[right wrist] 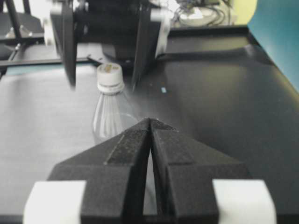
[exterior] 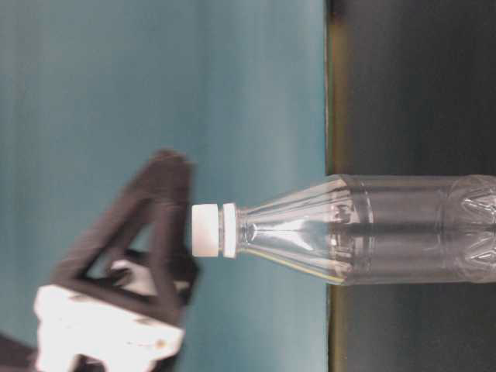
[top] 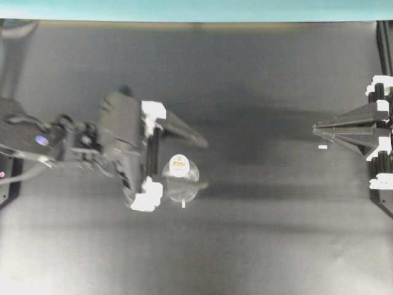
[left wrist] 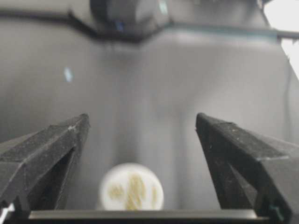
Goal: Open the bottle cap by holding the bottle with the left arm and twisting the cap with the right arm.
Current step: 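Move the left gripper to the clear bottle and close around its body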
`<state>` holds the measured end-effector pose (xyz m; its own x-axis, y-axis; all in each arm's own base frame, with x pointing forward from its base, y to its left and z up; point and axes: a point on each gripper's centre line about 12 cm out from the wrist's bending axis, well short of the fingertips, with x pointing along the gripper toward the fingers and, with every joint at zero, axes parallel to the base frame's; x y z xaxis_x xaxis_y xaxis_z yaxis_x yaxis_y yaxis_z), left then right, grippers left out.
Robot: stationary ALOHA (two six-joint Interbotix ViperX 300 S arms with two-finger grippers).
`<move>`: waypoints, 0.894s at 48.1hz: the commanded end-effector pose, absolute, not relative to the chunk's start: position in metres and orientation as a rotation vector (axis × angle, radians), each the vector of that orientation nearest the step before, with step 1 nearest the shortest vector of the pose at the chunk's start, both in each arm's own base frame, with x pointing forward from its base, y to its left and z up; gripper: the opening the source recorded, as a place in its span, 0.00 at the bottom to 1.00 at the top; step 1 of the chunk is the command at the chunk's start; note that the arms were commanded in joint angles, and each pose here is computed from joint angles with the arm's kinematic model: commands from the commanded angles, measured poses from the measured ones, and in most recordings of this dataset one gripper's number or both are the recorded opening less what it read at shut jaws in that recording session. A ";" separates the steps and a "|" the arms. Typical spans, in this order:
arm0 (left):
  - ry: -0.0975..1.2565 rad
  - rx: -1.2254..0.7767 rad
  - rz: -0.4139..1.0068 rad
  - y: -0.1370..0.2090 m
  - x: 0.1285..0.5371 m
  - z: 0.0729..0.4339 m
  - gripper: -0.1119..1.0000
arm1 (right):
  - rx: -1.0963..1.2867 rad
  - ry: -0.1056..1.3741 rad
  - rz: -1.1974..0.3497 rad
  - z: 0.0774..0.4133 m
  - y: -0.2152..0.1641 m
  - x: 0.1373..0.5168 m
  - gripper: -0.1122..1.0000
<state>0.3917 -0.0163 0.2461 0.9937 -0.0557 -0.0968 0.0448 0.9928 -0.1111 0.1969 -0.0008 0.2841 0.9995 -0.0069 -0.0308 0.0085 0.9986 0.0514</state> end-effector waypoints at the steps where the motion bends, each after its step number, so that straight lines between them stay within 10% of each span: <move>1: 0.110 -0.109 -0.063 -0.021 0.393 0.240 0.99 | 0.067 0.021 -0.018 0.288 -0.003 0.199 0.10; 43: 0.496 -0.127 -0.025 -0.016 0.368 0.100 0.99 | 0.125 0.101 -0.022 0.283 -0.002 0.203 0.10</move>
<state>0.3757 -0.0146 0.1136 0.9011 -0.0504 -0.4306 -0.0069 0.9914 -0.1304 0.1983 -0.0012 0.2792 0.9972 -0.0099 -0.0740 0.0168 0.9955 0.0934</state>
